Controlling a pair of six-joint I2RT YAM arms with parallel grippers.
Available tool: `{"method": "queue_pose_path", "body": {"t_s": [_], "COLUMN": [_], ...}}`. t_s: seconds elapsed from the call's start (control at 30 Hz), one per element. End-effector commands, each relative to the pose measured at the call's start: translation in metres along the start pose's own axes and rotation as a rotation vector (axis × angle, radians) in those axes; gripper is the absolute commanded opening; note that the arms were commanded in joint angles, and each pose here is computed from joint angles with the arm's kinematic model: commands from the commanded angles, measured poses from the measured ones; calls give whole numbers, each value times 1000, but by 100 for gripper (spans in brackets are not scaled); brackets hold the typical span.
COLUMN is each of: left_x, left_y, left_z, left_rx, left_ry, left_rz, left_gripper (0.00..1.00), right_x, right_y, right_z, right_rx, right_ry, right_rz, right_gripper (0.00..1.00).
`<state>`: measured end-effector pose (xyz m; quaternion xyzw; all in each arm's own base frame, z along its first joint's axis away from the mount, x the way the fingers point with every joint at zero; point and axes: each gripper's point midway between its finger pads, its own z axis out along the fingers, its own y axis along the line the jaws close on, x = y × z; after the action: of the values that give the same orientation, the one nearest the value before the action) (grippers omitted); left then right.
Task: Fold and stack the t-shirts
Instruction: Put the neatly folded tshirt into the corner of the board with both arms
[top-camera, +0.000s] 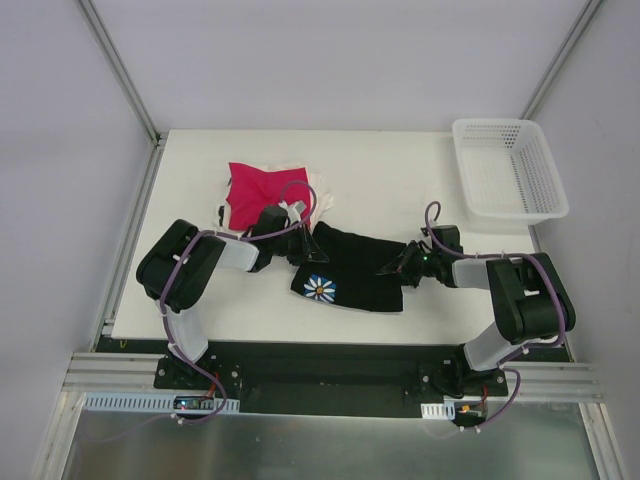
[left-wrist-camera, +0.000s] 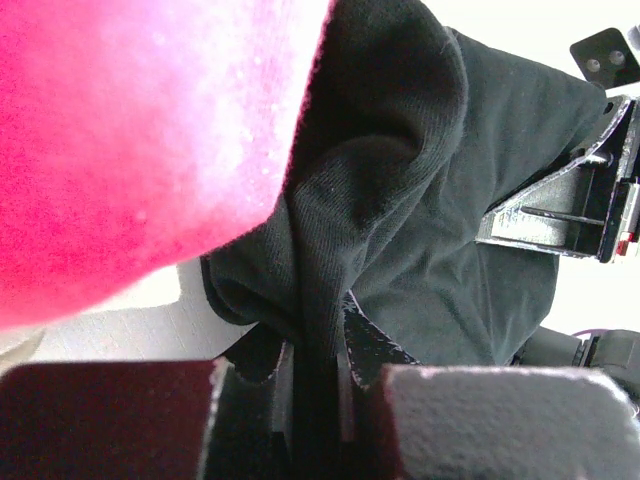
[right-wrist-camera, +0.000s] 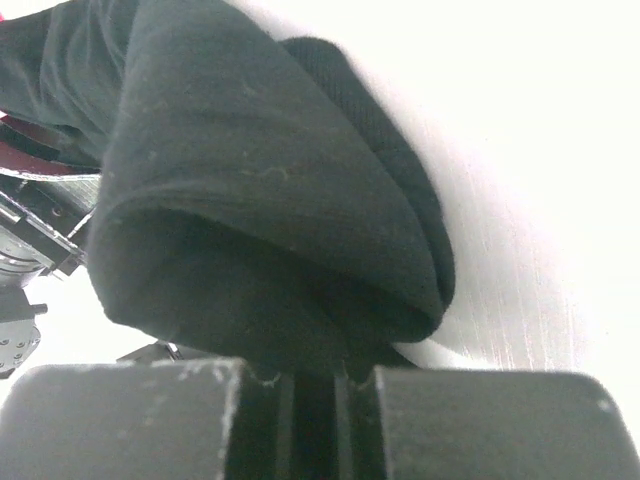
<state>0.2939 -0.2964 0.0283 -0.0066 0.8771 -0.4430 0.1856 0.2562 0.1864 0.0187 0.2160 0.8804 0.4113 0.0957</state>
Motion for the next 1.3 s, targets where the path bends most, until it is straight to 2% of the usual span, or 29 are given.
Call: {"method": "queue_pose_path", "body": {"t_s": [0.0, 0.23, 0.43, 0.63, 0.77, 0.93, 1.13, 1.27], "left_x": [9, 0, -4, -17, -41, -56, -85, -111], "left_y": [-2, -14, -47, -89, -116, -125, -134, -137], "left_z": [0, -10, -12, -23, -42, -58, -81, -100], "left_rx": [2, 3, 49, 45, 37, 5, -59, -95], "left_ry": [35, -12, -16, -47, -134, -200, -311, -399], "left_rz": [21, 74, 152, 312, 394, 441, 500, 515], "left_gripper": [0, 0, 0, 0, 0, 0, 0, 0], "right_x": [2, 3, 0, -22, -37, -53, -77, -92], "right_y": [-6, 0, 15, 53, 83, 117, 146, 189], "right_z": [6, 1, -10, -42, -60, -70, -63, -57], "right_rx": [16, -2, -31, -43, -66, -116, -147, -203], "right_ry": [-12, -25, -59, -190, -258, -304, -322, -330], "right_rz": [-10, -38, -76, -216, -289, -325, -309, -352], "right_gripper": [1, 0, 1, 1, 0, 1, 0, 1]}}
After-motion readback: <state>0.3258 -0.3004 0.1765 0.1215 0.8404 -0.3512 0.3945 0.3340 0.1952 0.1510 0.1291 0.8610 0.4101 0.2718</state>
